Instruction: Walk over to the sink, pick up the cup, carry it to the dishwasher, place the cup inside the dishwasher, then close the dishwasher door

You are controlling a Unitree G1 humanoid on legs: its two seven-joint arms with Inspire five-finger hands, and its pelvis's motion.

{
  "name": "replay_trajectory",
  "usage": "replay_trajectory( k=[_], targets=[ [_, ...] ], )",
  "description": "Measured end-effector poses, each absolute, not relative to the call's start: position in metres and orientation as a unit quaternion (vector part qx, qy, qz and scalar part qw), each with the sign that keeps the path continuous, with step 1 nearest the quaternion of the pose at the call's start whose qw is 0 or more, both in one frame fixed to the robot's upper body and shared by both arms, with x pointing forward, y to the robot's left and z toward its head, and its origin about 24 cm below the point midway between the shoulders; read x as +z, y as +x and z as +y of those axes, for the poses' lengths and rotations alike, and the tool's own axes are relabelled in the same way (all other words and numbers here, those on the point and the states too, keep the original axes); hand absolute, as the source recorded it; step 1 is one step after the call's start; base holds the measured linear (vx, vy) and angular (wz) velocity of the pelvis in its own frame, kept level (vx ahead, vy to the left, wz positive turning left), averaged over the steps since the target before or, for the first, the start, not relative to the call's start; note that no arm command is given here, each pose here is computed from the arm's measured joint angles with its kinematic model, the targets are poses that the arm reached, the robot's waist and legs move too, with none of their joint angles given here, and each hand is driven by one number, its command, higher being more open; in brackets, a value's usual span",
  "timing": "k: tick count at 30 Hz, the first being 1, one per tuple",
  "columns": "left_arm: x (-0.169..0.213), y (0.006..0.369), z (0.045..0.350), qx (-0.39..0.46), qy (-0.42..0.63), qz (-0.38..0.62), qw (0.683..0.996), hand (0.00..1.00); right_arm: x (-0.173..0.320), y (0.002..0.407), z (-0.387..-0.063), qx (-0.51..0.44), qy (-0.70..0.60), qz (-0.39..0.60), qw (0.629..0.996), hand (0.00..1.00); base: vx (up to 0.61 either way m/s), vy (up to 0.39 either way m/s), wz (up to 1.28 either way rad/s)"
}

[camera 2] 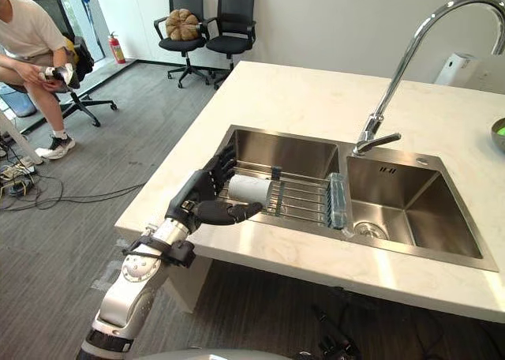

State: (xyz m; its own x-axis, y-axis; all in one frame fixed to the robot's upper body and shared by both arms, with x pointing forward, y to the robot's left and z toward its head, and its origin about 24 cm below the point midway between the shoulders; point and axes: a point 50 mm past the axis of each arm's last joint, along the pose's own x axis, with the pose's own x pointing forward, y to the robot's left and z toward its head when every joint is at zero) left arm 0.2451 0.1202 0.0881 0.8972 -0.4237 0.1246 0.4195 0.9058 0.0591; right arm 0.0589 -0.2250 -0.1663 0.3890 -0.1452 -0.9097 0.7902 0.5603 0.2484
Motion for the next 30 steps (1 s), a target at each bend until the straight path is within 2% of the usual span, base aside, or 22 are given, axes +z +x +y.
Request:
replay_trajectory(
  k=[4,11,16,20,23,30],
  targets=[
    [0.091,0.246,0.122,-0.215,0.034,-0.076,0.973,1.00,-0.169,0.051,-0.227,-0.319,0.358,0.481,0.733,1.00,0.19,-0.275,-0.02],
    [0.096,0.249,0.118,-0.207,0.069,-0.099,0.971,1.00,-0.167,0.041,-0.238,-0.325,0.346,0.492,0.730,1.00,0.11,-0.107,-0.19],
    [0.095,0.253,0.130,-0.163,0.170,-0.108,0.966,1.00,-0.169,0.033,-0.237,-0.329,0.356,0.494,0.722,1.00,0.00,0.031,-0.07],
    [0.075,0.259,0.148,-0.125,0.261,-0.072,0.955,1.00,-0.168,0.026,-0.242,-0.358,0.376,0.473,0.712,1.00,-0.03,0.022,0.02],
    [0.075,0.259,0.151,-0.121,0.314,-0.078,0.938,1.00,-0.168,0.025,-0.243,-0.365,0.386,0.459,0.712,1.00,-0.06,0.013,0.07],
    [0.068,0.259,0.159,-0.125,0.368,-0.071,0.919,1.00,-0.165,0.031,-0.249,-0.383,0.406,0.423,0.714,1.00,-0.06,-0.009,0.07]
  ],
)
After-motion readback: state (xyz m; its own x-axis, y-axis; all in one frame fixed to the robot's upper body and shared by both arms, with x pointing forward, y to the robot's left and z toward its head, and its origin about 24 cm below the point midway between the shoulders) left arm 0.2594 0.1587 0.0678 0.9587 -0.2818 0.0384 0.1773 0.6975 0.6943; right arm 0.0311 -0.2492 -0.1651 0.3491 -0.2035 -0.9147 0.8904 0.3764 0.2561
